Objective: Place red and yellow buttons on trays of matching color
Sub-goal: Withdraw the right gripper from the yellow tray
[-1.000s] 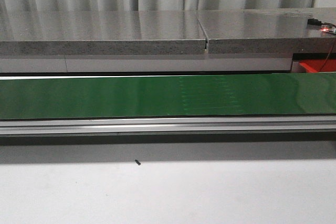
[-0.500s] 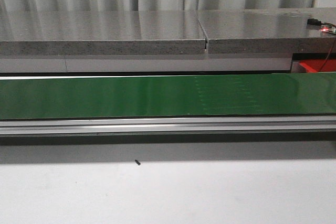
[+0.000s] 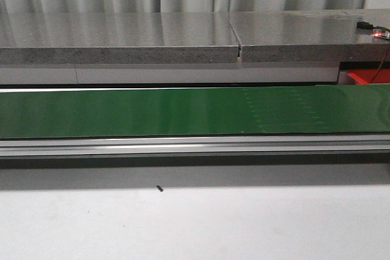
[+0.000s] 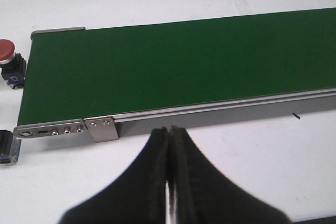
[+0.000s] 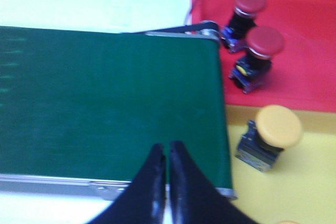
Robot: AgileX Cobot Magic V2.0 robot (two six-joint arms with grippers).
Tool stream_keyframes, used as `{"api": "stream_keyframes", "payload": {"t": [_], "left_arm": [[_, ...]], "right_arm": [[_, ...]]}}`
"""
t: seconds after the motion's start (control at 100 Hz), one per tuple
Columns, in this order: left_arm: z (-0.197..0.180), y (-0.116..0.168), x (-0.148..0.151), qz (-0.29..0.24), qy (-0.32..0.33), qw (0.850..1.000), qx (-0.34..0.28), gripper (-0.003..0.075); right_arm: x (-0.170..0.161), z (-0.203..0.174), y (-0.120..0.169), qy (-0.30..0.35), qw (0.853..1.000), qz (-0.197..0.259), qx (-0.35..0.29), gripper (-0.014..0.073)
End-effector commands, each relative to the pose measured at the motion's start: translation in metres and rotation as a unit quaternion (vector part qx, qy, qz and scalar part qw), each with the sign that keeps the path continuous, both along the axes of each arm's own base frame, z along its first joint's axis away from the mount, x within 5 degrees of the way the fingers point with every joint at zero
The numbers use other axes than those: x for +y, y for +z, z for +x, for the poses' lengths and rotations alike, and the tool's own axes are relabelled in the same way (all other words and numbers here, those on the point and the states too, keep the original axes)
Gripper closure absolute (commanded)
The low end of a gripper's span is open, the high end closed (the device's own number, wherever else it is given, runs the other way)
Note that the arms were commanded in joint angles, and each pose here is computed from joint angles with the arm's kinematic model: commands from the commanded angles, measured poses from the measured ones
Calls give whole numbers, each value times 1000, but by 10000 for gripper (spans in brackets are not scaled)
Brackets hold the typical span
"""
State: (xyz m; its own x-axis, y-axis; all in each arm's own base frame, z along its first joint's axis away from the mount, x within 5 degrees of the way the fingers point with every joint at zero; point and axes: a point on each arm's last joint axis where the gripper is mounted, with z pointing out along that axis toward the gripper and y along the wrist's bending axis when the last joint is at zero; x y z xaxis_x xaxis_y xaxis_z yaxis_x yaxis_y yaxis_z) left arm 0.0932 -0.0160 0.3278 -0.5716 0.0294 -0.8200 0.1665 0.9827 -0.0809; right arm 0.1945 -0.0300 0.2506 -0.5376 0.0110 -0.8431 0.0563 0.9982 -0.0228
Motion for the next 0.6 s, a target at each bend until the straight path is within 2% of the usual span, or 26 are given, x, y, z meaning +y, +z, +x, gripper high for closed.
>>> {"api": "stream_keyframes", "payload": {"t": [0.0,0.32,0.59], "left_arm": [[3,13,-1,-9,3,999,-41,741],[3,13,-1,-9,3,999,-41,741],[3,13,-1,-9,3,999,-41,741]], "right_arm": [[4,-1,17,8,999,-20,-43,689],[24,-17,32,65,995,-16,-69,682],[37,-42,39,118,991,9,-55,682]]}}
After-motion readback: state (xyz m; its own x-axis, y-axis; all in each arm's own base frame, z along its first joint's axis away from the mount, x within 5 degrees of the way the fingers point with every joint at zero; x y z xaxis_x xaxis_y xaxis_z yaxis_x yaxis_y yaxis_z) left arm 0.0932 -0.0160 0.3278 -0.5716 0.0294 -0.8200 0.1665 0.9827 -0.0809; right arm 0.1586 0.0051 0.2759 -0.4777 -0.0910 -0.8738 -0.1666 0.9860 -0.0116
